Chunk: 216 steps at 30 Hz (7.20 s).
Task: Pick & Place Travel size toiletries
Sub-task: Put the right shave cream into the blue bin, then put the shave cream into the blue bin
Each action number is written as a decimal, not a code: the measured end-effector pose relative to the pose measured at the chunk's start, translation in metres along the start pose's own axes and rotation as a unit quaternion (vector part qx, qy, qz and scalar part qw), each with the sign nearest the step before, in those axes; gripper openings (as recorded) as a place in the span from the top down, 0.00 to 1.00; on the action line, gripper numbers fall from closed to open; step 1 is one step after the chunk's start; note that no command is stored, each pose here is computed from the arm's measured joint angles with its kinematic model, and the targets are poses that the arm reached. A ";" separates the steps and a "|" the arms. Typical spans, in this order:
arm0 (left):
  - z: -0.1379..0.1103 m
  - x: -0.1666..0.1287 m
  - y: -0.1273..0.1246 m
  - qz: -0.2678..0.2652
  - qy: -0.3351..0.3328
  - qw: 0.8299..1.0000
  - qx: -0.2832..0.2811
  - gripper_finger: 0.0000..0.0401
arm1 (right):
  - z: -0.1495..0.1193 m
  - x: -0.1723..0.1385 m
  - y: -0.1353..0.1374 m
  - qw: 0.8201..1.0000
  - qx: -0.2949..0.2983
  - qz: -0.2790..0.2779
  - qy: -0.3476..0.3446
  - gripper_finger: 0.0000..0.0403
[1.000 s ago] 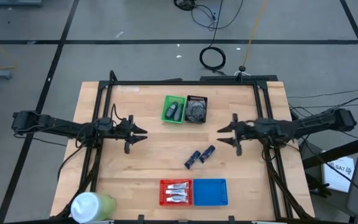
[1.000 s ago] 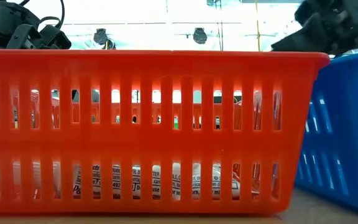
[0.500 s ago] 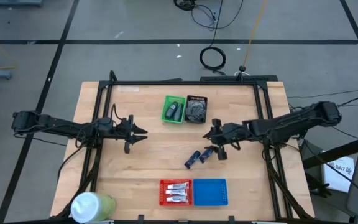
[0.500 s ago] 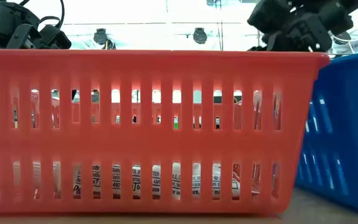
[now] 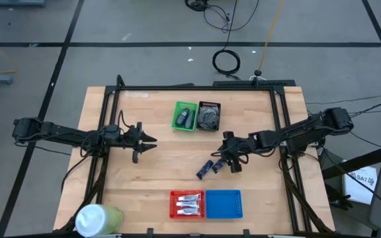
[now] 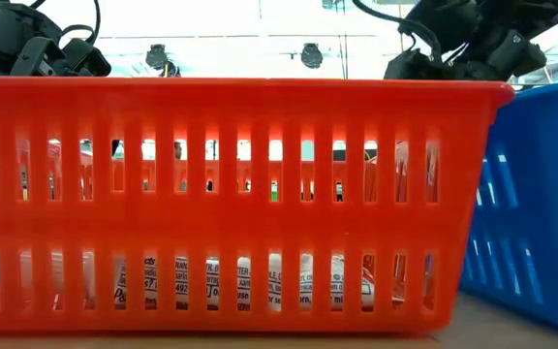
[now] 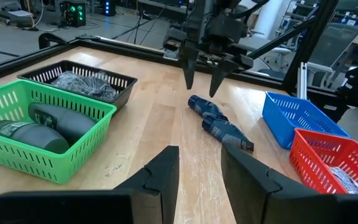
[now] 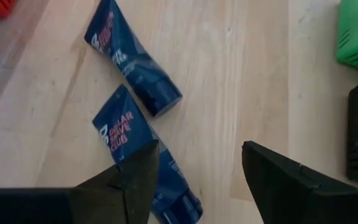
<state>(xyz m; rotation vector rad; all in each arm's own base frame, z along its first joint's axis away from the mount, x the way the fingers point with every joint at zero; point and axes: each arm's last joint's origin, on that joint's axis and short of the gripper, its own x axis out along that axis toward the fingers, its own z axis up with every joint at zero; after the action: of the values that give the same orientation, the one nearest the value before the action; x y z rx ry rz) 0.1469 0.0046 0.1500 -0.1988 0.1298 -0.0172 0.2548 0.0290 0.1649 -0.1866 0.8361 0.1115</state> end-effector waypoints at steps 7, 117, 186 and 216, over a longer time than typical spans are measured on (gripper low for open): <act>0.000 0.000 0.000 0.000 0.000 1.000 0.000 0.71 | -0.006 0.006 0.005 0.999 0.005 0.014 0.030 0.46; 0.000 0.000 0.002 0.028 -0.004 1.000 0.000 0.71 | 0.032 -0.085 0.074 0.960 0.037 0.199 -0.194 0.75; 0.000 0.000 0.002 0.028 -0.004 1.000 -0.013 0.71 | 0.058 -0.004 0.176 0.975 0.157 0.119 0.107 0.65; 0.000 0.000 0.002 0.029 -0.005 1.000 -0.013 0.71 | 0.044 -0.138 0.093 0.965 0.065 0.106 -0.230 0.58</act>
<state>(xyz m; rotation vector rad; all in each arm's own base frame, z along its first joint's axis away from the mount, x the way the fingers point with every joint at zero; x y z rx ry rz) 0.1470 0.0062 0.1498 -0.2203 0.1267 0.0421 0.1794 0.1261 0.2853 0.0540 0.3937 0.2883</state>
